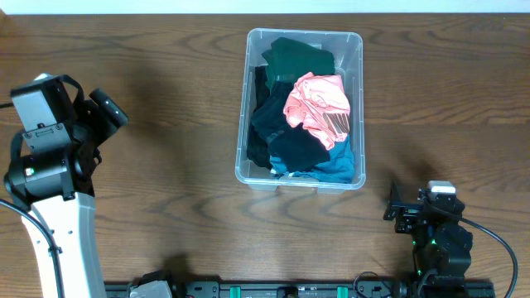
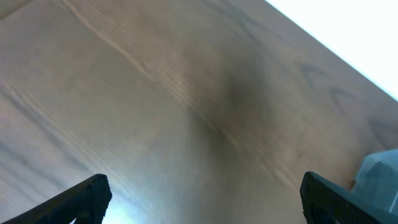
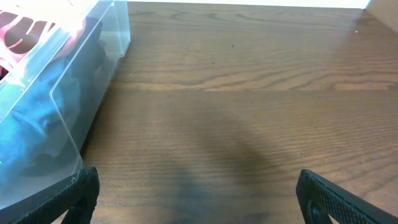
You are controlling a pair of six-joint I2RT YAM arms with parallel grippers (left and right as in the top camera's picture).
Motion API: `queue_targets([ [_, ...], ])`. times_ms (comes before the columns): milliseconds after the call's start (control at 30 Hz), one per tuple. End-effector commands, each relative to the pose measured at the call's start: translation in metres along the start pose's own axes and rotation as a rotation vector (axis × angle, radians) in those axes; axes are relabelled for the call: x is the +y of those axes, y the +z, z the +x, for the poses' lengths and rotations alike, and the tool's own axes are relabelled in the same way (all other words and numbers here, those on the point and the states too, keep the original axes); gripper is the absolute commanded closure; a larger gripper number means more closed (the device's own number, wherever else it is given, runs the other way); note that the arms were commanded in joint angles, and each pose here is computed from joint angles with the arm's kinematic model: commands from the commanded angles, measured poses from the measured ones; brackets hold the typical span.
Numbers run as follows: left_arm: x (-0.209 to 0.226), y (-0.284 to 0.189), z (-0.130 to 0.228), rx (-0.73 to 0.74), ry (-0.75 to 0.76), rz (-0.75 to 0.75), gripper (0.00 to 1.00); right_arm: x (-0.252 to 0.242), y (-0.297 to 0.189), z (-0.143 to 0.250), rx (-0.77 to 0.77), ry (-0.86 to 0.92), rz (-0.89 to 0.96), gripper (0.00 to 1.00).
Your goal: Pack container
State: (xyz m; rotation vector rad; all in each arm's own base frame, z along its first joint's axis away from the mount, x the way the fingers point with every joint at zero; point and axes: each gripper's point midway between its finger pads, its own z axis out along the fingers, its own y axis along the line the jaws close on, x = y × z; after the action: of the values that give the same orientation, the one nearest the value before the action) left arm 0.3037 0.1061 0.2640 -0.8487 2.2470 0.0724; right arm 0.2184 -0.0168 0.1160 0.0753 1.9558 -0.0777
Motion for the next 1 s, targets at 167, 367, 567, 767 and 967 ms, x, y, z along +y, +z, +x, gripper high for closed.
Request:
queue_targets([
  [167, 0.019, -0.028, 0.033, 0.059, 0.022, -0.037, 0.02, -0.001, 0.000, 0.000, -0.001, 0.018, 0.003, 0.01],
  [367, 0.017, -0.056, 0.019, -0.089, 0.017, 0.019, 0.02, -0.001, 0.000, 0.000, -0.001, 0.018, 0.002, 0.01],
  [567, -0.011, -0.078, 0.007, -0.223, 0.202, 0.190, 0.02, -0.001, 0.000, 0.000, -0.001, 0.018, 0.002, 0.01],
  [767, -0.020, -0.068, 0.020, -0.311, 0.251, 0.265, 0.02, -0.001, 0.000, 0.000, -0.001, 0.018, 0.003, 0.01],
  [967, -0.016, -0.038, 0.072, -0.292, 0.284, 0.305, 0.02, -0.001, 0.000, 0.000, -0.001, 0.018, 0.003, 0.01],
])
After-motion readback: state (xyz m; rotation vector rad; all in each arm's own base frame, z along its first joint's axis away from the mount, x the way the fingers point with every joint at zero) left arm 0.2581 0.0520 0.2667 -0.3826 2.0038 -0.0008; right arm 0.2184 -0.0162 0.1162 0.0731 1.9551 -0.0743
